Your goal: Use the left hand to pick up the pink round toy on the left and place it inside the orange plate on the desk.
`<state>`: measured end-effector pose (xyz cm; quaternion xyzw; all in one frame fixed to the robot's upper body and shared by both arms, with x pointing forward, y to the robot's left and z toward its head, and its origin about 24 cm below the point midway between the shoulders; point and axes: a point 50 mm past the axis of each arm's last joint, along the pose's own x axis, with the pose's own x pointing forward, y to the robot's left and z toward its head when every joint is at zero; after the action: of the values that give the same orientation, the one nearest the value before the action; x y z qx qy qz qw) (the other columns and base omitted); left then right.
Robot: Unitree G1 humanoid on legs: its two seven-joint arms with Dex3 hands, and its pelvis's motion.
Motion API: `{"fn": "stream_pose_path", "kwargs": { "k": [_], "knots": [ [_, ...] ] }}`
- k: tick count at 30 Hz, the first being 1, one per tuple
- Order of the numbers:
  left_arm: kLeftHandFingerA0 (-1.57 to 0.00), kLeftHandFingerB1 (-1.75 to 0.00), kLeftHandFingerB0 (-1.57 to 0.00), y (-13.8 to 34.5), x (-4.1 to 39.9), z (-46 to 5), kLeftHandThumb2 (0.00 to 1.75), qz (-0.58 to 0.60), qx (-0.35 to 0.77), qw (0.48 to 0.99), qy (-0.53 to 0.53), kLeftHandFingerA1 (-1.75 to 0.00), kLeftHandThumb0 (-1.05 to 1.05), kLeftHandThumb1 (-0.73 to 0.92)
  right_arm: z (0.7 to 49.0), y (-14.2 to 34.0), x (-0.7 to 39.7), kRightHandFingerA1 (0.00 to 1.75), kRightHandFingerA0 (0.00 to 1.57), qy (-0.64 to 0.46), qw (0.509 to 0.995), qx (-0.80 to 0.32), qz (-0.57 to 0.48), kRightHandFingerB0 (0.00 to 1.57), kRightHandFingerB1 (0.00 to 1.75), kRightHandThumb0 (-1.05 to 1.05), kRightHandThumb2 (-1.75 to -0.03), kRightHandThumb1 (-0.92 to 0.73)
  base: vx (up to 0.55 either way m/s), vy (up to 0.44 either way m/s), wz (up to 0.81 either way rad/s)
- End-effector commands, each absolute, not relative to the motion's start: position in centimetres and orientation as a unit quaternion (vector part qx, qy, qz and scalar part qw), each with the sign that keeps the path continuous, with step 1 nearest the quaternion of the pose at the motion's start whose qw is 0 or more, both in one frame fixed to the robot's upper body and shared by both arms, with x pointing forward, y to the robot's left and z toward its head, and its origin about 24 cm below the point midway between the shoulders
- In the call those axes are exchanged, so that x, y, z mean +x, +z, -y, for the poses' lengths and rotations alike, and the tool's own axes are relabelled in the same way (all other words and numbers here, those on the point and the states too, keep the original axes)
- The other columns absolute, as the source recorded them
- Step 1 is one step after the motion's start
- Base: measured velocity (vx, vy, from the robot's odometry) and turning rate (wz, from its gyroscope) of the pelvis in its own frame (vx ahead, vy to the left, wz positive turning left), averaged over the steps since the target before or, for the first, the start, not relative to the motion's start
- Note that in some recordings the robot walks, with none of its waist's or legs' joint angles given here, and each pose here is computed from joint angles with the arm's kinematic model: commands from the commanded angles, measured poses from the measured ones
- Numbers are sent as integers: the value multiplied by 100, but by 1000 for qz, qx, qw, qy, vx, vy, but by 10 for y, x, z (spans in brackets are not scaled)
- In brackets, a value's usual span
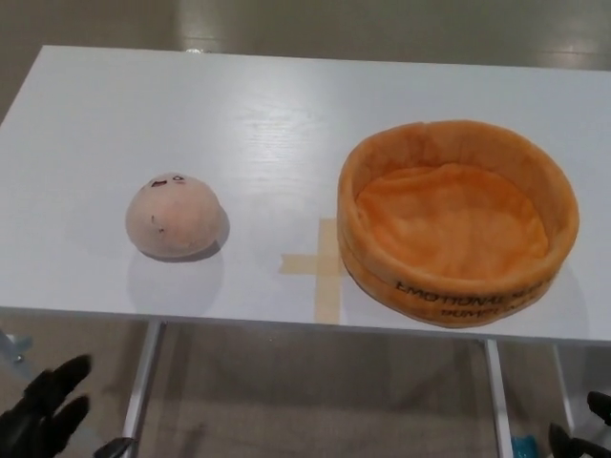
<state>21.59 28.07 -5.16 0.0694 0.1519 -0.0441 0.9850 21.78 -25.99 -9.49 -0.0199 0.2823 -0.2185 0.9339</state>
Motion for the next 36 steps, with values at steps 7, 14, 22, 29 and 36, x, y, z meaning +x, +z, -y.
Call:
{"fn": "stream_pose_path", "kwargs": {
  "k": [7, 14, 22, 29, 36],
  "knots": [
    [-7, -25, -8, 17, 201, -230, 65, -46, 151, 901, -405, -31, -49, 33, 262, -94, 217, 70, 28, -229, 933, -13, -276, 19, 63, -34, -95, -30, 0, 0, 0],
    [-1, -25, -3, 50, 194, -218, 69, -1, 125, 872, -474, -31, -43, 29, 259, -95, 218, 89, 19, -227, 934, -8, -274, 15, 70, -32, -84, -38, 0, 0, 0],
    [-7, -23, -8, 73, 187, -211, 56, 16, 127, 838, -531, -28, -44, 43, 259, -94, 219, 87, 21, -226, 934, -14, -277, 17, 68, -32, -81, -39, 0, 0, 0],
    [-7, -24, -10, 94, 181, -214, 57, 62, 114, 834, -536, -25, -42, 43, 259, -93, 221, 86, 19, -227, 934, -9, -276, 17, 68, -34, -81, -39, 0, 0, 0],
    [0, -31, -4, 129, 193, -220, 71, 176, 115, 878, -431, -24, -41, 30, 259, -93, 222, 90, 19, -225, 934, -18, -277, 15, 72, -33, -83, -38, 0, 0, 0]
  ]
}}
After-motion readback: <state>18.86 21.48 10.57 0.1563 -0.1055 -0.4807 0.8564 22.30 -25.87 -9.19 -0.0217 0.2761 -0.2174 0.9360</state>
